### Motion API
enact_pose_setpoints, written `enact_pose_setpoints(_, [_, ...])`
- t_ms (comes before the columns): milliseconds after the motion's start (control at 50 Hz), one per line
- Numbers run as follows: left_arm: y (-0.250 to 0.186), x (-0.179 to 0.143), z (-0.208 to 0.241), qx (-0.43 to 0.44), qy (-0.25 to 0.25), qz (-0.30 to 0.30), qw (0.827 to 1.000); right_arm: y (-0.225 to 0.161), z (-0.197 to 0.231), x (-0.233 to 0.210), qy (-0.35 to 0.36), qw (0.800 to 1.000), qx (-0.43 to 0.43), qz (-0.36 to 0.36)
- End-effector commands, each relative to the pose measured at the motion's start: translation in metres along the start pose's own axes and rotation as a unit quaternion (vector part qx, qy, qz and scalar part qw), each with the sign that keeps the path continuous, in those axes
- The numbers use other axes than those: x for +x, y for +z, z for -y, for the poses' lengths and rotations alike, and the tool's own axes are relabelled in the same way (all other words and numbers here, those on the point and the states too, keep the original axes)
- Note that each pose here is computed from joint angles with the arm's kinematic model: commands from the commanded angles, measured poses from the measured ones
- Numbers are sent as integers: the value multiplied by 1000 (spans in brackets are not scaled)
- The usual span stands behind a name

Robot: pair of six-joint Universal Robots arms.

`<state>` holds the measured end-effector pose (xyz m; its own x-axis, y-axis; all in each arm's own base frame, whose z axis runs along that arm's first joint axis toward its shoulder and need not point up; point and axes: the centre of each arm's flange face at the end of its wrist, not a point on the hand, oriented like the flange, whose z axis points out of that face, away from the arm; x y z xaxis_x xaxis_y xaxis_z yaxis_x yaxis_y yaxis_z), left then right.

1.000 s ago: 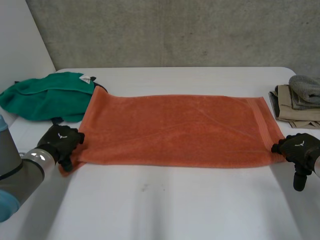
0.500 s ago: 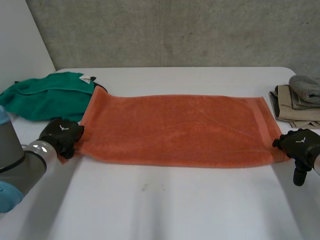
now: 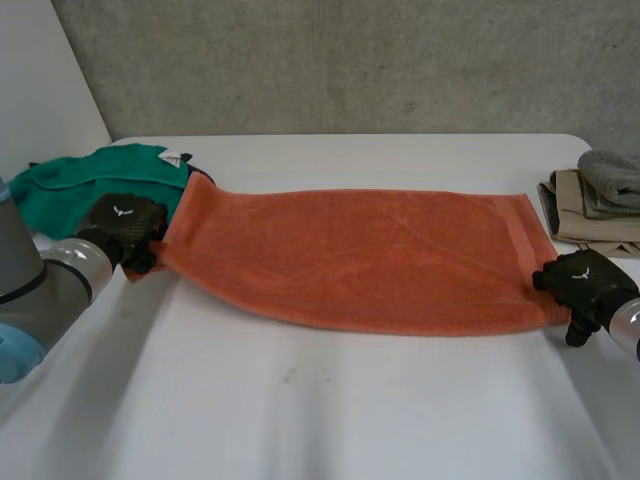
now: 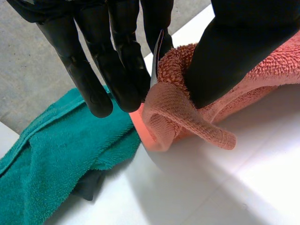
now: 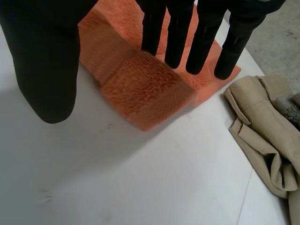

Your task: Fold the laundry.

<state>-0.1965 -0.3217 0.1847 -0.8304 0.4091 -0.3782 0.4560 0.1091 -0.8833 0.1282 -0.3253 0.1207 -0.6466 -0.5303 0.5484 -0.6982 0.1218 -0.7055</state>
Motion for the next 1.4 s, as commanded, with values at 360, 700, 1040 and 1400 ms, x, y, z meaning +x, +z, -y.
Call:
enact_pose_setpoints(360, [-43, -2, 15, -74, -26, -34, 996, -10, 24, 37, -1, 999, -39, -35])
enact_pose_setpoints(700, [-34, -1, 3, -64, -29, -43, 997, 17, 34, 70, 54, 992, -109, -15])
enact_pose_setpoints(1040, [15, 26, 6, -37, 8, 8, 999, 47, 51, 58, 48, 993, -54, -91])
enact_pose_setpoints(1400, [-6, 20, -15, -5, 102, 39, 994, 16, 39, 43, 15, 999, -31, -14])
